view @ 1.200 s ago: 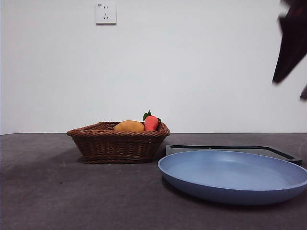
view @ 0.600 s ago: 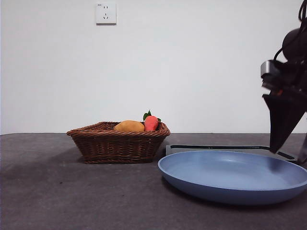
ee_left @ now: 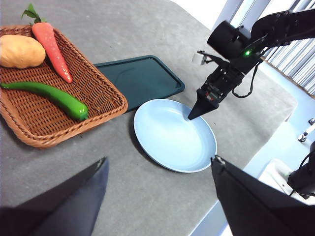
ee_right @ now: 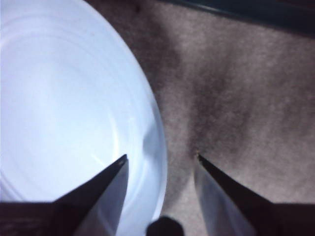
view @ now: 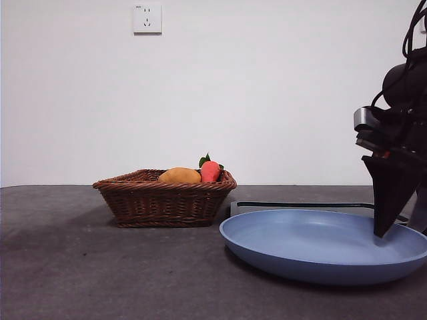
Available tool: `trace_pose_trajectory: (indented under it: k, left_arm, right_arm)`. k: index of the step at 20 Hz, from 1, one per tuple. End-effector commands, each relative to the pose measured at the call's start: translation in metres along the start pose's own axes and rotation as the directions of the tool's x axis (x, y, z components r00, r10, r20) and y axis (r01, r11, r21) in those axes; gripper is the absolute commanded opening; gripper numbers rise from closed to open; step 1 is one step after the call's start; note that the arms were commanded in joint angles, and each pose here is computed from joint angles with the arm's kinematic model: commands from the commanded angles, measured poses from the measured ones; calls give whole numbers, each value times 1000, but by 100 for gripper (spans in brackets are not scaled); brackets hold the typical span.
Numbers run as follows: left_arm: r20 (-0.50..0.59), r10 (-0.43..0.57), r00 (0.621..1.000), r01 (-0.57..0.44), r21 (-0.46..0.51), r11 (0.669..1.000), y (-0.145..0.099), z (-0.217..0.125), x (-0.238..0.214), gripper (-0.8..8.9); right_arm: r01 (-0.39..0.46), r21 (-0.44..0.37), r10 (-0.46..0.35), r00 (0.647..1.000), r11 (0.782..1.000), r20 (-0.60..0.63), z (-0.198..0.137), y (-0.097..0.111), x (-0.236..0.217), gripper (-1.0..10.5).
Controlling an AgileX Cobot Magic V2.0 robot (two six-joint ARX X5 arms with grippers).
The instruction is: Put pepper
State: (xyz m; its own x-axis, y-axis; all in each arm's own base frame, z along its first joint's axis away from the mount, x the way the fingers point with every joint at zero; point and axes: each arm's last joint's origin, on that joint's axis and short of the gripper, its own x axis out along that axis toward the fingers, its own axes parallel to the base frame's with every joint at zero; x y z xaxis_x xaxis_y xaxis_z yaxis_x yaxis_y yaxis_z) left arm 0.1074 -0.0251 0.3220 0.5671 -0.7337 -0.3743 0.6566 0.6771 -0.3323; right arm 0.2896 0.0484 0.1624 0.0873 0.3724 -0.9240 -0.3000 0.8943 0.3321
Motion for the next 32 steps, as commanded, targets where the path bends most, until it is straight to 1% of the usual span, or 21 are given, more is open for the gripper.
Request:
trace_pose_trajectory:
  k: [1,4,6,9,10,13,16,19,23,25,28,30,32]
  left_arm:
    - [25,0,1000,0,20,1000,-2,6,-2,365]
    - [28,1,1000,-2,12,1000,-2,6,-2,365]
    - [36,8,999,-8,8,1000,-2,7,-2,365]
    - [38,80,996,-80,3,997,0,8,-2,365]
    - [37,92,995,-91,-19,996,2,9,0,365]
    - [19,84,996,-83,-53,995,10,16,13,365]
    - [0,95,995,-95,-99,991,20,25,40,363]
    - [-49,131,990,-136,-110,985,28,37,72,363]
    - [-145,219,965,-232,-82,969,36,66,126,363]
    - [-185,239,953,-255,-71,964,41,79,156,363]
    - [-234,292,927,-314,-63,947,51,93,202,363]
    - [-284,313,906,-344,-65,937,62,96,231,363]
    - [-348,334,876,-379,-68,923,75,93,257,363]
  right_arm:
    - [-5,-11,4,1000,1000,-15,4,0,6,166]
    - [-4,-10,4,1000,1000,-14,5,0,7,-2]
    - [-4,3,4,1000,1000,-17,4,-1,6,5]
    - [-4,35,4,1000,999,-14,3,1,4,5]
    - [-3,36,3,1000,999,-5,3,2,0,5]
    - [5,36,-7,998,999,65,-1,12,-26,5]
    - [16,24,-20,983,1000,181,-11,26,-63,5]
    - [33,19,-37,948,999,315,-27,37,-101,5]
    - [59,33,-68,884,998,463,-53,45,-142,5]
    - [73,42,-84,848,996,522,-65,48,-158,5]
    - [95,64,-114,798,993,591,-80,49,-175,5]
    - [103,77,-128,779,992,614,-85,49,-181,5]
    - [105,85,-135,770,991,624,-88,49,-183,5]
